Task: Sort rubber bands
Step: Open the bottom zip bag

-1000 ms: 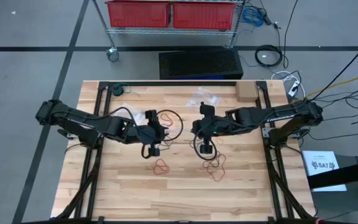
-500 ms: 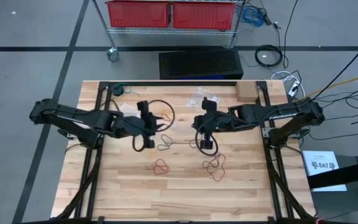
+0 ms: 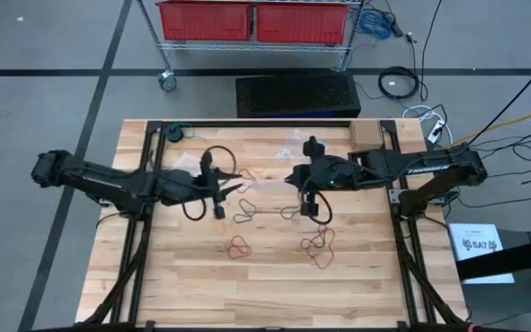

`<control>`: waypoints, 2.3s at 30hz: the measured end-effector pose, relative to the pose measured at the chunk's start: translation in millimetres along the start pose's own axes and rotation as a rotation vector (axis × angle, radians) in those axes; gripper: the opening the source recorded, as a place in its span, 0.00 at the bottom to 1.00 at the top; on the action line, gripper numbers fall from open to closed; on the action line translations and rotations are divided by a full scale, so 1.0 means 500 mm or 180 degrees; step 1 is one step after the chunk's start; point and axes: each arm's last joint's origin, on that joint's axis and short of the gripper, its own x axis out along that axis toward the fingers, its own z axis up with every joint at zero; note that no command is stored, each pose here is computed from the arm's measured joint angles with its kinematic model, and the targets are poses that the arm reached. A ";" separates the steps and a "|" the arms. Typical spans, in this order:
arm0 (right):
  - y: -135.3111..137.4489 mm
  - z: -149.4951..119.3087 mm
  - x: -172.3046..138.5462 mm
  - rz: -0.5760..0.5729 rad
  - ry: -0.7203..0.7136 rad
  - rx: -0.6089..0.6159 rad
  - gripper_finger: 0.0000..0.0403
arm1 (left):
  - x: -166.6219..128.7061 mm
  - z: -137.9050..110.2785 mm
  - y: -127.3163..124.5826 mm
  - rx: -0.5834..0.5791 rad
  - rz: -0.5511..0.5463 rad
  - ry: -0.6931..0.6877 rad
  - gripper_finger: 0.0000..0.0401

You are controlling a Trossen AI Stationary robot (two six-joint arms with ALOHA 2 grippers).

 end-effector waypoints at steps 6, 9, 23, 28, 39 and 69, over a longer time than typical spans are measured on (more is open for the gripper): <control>0.001 0.005 -0.001 0.0004 -0.0084 0.0022 0.00 | 0.007 -0.019 -0.007 -0.0218 -0.0322 -0.0430 0.28; 0.001 0.007 -0.001 0.0002 -0.0120 0.0019 0.00 | 0.009 -0.021 -0.009 -0.0225 -0.0382 -0.0421 0.28; 0.000 0.003 -0.001 -0.0073 -0.0053 0.0075 0.00 | 0.007 -0.019 -0.006 -0.0164 -0.0254 -0.0419 0.02; 0.000 -0.017 0.011 -0.0298 0.0118 0.0143 0.00 | 0.008 -0.021 -0.006 -0.0049 -0.0254 -0.0395 0.01; 0.012 -0.048 0.047 -0.0335 0.0144 0.0453 0.04 | 0.014 -0.048 -0.002 0.0004 -0.0261 0.0001 0.00; 0.021 -0.020 0.239 0.0693 -0.0325 0.0266 0.29 | 0.041 -0.103 -0.031 -0.0301 -0.0553 0.0632 0.00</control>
